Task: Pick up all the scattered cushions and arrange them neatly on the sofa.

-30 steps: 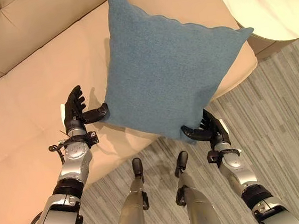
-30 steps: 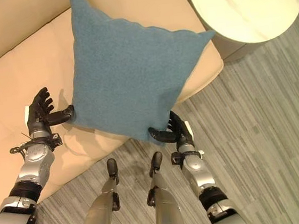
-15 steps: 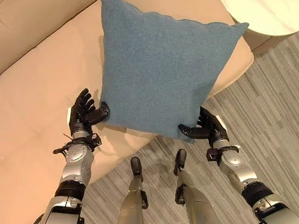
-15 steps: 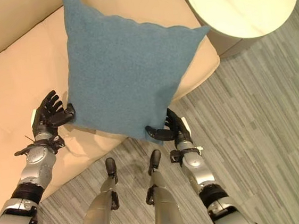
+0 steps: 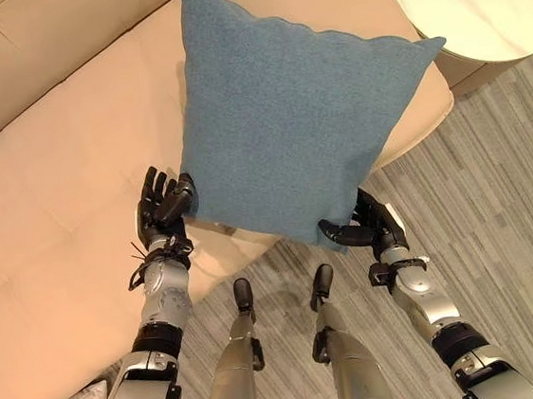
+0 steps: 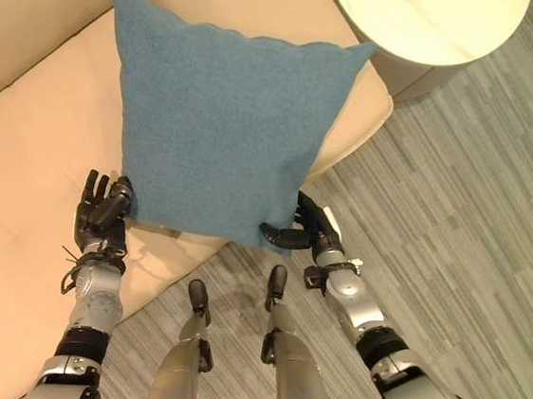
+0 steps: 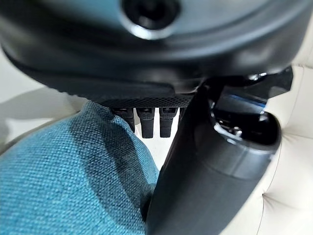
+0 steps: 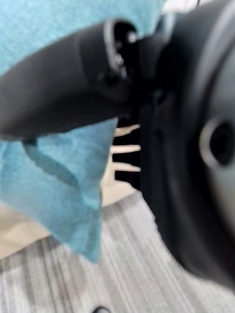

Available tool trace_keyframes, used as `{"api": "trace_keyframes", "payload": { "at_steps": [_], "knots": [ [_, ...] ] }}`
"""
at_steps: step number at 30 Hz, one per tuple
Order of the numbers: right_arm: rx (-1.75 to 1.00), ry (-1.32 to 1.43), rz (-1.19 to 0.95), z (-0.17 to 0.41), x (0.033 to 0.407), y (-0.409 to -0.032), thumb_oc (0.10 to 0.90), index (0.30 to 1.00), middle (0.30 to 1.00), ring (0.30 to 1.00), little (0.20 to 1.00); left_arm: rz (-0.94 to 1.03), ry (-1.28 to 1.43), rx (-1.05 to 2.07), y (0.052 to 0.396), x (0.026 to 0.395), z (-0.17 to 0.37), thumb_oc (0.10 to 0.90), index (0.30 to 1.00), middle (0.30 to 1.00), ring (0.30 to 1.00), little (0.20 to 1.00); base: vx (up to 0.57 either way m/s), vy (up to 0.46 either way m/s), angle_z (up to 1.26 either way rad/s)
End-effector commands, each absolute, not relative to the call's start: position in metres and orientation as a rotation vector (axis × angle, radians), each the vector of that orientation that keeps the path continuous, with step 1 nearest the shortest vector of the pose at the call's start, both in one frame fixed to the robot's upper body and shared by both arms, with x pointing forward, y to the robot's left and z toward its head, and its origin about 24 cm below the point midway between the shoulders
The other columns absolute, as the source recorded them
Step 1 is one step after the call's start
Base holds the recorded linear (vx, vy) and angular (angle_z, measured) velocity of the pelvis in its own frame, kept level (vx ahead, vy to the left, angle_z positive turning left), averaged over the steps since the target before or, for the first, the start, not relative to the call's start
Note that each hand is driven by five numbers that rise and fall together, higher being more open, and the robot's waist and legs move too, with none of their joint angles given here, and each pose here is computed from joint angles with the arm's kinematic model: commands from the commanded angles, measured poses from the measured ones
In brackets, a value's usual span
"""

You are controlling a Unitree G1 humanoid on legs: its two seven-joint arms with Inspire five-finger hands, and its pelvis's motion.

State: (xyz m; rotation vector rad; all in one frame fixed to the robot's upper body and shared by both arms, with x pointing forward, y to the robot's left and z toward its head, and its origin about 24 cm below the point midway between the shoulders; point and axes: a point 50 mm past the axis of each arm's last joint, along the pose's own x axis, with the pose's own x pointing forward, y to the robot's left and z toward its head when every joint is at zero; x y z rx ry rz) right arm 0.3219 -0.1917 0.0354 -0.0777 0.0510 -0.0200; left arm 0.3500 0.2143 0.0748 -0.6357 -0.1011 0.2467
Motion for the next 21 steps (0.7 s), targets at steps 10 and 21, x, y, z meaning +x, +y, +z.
{"api": "trace_keyframes", "payload": {
  "at_steps": [10, 21],
  "knots": [
    [-0.136, -0.064, 0.112, 0.060, 0.329, -0.166, 0.800, 0.900, 0.900, 0.900, 0.900, -0.281, 0.052, -0.153, 0.134, 0.341, 0.049, 0.800, 0.900, 0.900, 0.900, 0.900, 0.00, 0.000, 0.00],
    [-0.115, -0.149, 0.143, 0.078, 0.329, -0.164, 0.400, 0.300, 0.300, 0.300, 0.300, -0.506, 0.083, 0.068, 0.103, 0.325, 0.036, 0.400, 0.300, 0.300, 0.300, 0.300, 0.00, -0.003, 0.00]
  ]
}}
